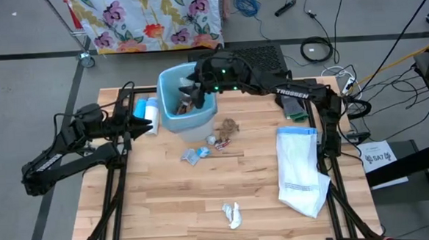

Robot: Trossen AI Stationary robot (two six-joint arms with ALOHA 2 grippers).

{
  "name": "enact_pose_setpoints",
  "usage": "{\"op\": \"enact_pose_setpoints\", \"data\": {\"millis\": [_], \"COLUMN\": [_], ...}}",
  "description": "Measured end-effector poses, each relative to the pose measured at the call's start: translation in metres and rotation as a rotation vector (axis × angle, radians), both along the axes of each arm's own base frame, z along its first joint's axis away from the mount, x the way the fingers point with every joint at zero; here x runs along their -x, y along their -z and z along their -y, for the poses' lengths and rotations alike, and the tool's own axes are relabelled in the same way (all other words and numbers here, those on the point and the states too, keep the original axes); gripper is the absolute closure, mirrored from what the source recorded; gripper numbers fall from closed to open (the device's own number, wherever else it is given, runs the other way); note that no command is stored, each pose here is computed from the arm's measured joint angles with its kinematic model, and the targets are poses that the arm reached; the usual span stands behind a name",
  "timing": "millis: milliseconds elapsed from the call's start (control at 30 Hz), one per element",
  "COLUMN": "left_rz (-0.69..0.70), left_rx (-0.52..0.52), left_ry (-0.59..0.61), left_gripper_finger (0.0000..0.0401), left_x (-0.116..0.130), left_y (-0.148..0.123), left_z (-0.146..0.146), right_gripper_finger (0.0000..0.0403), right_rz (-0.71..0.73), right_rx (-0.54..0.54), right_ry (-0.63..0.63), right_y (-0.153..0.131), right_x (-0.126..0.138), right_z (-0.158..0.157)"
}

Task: Place trash/remove bag and relplace
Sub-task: Put the white paper into the white trash bin

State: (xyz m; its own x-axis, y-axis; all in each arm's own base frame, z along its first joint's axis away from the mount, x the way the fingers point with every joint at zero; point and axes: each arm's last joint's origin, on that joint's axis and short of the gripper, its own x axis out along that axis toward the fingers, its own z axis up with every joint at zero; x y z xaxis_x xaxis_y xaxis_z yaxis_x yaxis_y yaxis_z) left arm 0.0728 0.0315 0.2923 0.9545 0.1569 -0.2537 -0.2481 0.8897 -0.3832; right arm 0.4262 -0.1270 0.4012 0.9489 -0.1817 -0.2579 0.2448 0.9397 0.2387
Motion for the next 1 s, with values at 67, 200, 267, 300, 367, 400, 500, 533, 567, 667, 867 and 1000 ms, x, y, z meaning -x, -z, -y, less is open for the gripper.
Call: {"op": "enact_pose_setpoints", "data": {"millis": [67,200,267,300,367,400,500,533,567,667,867,1000], "left_rz": [0.000,0.000,0.002,0.003,0.004,0.004,0.004,0.003,0.003,0.003,0.009,0.020], "left_rx": [0.000,0.002,0.009,0.019,0.025,0.024,0.022,0.023,0.020,0.019,0.031,0.044], "left_ry": [0.000,-0.001,-0.003,-0.006,-0.007,-0.007,-0.006,-0.005,-0.005,-0.002,0.050,0.133], "left_gripper_finger": [0.0271,0.0271,0.0271,0.0271,0.0271,0.0271,0.0271,0.0271,0.0271,0.0271,0.0271,0.0271], "left_x": [0.000,0.000,0.000,0.000,0.000,0.000,0.000,0.000,0.000,0.000,0.000,-0.001], "left_y": [0.000,0.000,0.000,0.000,0.000,0.000,0.000,0.000,0.000,0.000,0.000,0.000], "left_z": [0.000,0.000,0.000,0.000,0.000,0.000,0.000,0.000,0.000,0.000,0.002,0.004], "right_gripper_finger": [0.0202,0.0193,0.0193,0.0195,0.0198,0.0200,0.0203,0.0203,0.0203,0.0203,0.0204,0.0204], "right_rz": [-0.011,-0.085,-0.161,-0.207,-0.316,-0.364,-0.456,-0.476,-0.489,-0.563,-0.715,-0.735], "right_rx": [0.021,0.023,-0.009,-0.026,-0.064,-0.085,-0.145,-0.170,-0.197,-0.292,-0.432,-0.503], "right_ry": [0.000,0.005,0.010,0.014,0.020,0.028,0.050,0.058,0.064,0.104,0.310,0.435], "right_y": [-0.006,-0.010,-0.011,-0.012,-0.015,-0.016,-0.024,-0.027,-0.030,-0.034,-0.027,-0.015], "right_x": [0.003,0.010,0.017,0.022,0.035,0.042,0.063,0.070,0.076,0.091,0.102,0.094], "right_z": [0.002,0.005,0.006,0.006,0.006,0.006,0.000,-0.003,-0.007,-0.027,-0.088,-0.139]}}
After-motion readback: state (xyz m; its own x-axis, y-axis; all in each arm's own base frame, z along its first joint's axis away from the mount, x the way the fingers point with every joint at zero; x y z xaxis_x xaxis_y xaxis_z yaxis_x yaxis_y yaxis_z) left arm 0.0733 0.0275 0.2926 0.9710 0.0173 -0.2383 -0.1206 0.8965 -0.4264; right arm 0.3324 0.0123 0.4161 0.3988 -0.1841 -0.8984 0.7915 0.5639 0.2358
